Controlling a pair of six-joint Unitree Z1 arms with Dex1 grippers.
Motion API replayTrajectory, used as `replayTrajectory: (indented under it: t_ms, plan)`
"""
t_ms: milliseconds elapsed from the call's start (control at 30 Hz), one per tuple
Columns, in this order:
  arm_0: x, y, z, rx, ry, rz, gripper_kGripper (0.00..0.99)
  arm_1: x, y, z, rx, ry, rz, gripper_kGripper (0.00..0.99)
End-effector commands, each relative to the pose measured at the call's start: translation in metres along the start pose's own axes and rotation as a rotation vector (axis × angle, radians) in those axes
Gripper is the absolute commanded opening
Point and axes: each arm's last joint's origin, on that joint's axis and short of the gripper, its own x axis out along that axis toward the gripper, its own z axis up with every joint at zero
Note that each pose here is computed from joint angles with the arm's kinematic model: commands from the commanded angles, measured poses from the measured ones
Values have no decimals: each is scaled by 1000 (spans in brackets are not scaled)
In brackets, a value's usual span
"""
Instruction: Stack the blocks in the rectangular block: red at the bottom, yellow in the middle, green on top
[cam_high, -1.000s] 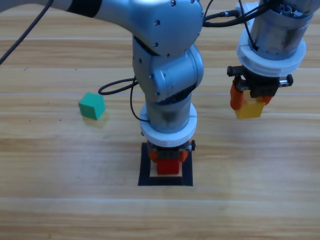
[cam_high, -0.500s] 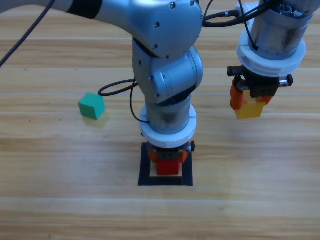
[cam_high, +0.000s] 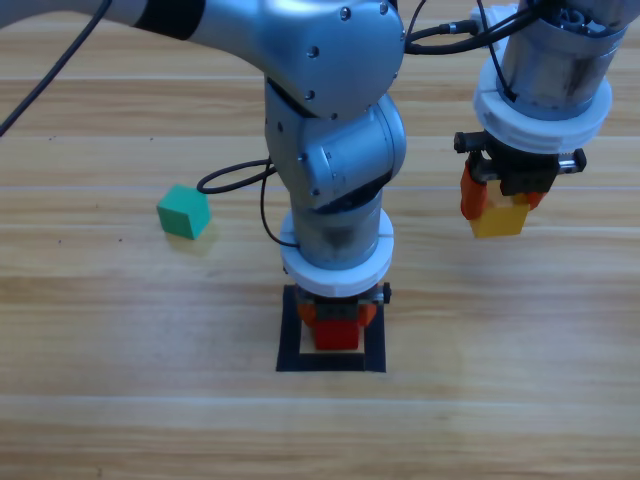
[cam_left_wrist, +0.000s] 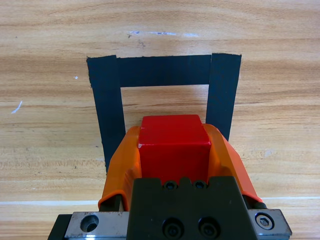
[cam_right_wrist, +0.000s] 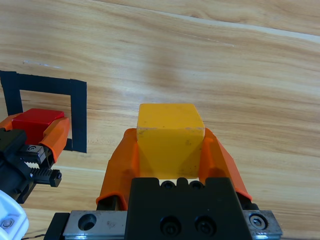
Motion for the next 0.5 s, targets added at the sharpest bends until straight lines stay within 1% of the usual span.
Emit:
replayTrajectory:
  t_ms: [33, 100, 167, 200, 233, 300, 367, 400, 433, 500]
  plan:
    - [32, -6, -11, 21, 26, 60, 100, -1, -1, -2, -4, -17, 15, 0]
    - [34, -6, -12, 22, 30, 65, 121, -2, -1, -2, -4, -18, 17, 0]
    - [35, -6, -12, 22, 30, 65, 169, -2, -1, -2, -4, -18, 17, 0]
    - [34, -6, -11, 21, 27, 61, 247, -2, -1, -2, -4, -18, 17, 0]
    - [34, -7, -11, 21, 26, 59, 304, -2, -1, -2, -4, -18, 17, 0]
    - [35, -7, -11, 21, 26, 59, 492, -2, -1, -2, -4, -18, 17, 0]
    - [34, -7, -11, 20, 23, 55, 845, -2, -1, -2, -4, -18, 17, 0]
    - [33, -7, -12, 22, 23, 55, 969, -2, -1, -2, -4, -18, 17, 0]
    - [31, -6, -11, 20, 20, 55, 989, -2, -1, -2, -4, -18, 17, 0]
    - [28, -5, -11, 20, 18, 55, 990, -3, -1, -2, -3, -19, 18, 0]
